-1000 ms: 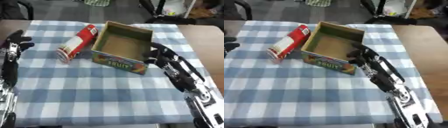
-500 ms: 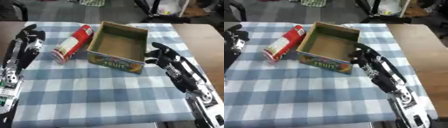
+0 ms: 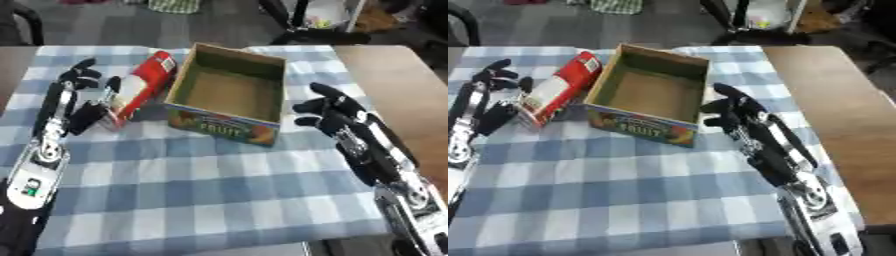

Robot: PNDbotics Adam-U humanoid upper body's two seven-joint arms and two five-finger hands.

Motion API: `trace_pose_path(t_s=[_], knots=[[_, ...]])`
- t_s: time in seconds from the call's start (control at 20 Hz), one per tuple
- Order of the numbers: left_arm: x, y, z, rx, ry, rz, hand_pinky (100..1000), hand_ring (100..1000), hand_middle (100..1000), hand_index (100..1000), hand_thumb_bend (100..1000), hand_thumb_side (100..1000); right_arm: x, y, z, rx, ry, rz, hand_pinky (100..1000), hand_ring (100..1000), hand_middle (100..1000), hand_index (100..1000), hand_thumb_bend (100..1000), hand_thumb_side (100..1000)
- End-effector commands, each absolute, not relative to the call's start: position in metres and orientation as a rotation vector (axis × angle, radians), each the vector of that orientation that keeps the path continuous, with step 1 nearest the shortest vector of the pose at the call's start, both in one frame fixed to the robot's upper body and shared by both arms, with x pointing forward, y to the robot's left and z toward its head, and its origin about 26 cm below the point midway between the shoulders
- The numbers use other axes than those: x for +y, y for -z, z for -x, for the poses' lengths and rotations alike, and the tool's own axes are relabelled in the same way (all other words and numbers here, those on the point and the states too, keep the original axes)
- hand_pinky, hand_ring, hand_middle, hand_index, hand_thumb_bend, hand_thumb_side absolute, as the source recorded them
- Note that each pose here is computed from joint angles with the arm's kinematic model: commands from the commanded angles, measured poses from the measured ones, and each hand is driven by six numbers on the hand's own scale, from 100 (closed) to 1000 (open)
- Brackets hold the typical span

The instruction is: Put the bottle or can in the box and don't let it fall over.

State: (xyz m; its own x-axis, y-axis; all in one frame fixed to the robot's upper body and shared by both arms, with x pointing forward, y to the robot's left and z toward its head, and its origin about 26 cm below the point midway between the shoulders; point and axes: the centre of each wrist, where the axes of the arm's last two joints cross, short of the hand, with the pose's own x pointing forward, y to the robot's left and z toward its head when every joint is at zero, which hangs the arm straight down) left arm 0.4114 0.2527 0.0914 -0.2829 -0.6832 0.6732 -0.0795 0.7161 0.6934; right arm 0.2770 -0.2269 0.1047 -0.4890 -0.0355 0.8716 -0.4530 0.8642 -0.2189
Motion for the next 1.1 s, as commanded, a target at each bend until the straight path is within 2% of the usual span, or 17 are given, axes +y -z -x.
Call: trace_pose_path(t_s=[0.05, 0.65, 1.1], knots=[[0.259, -0.095, -0.419, -1.775, 0.675, -0.625, 857, 732, 721, 935, 374, 765, -0.227, -0.111, -0.275, -2.059, -0.533, -0.347, 803, 861, 710, 942, 100, 607], [0.266, -0.068, -0.429, -1.672, 0.672, -0.520, 853, 721, 714, 933, 379, 768, -0.226, -0.109, -0.275, -2.055, -0.534, -0.354, 804, 861, 710, 942, 100, 609], [0.255, -0.064, -0.425, -1.665, 0.847, -0.581, 848, 733, 731, 940, 439, 730, -0.225, -0.108, -0.276, -2.047, -0.531, -0.358, 804, 861, 709, 941, 100, 615]])
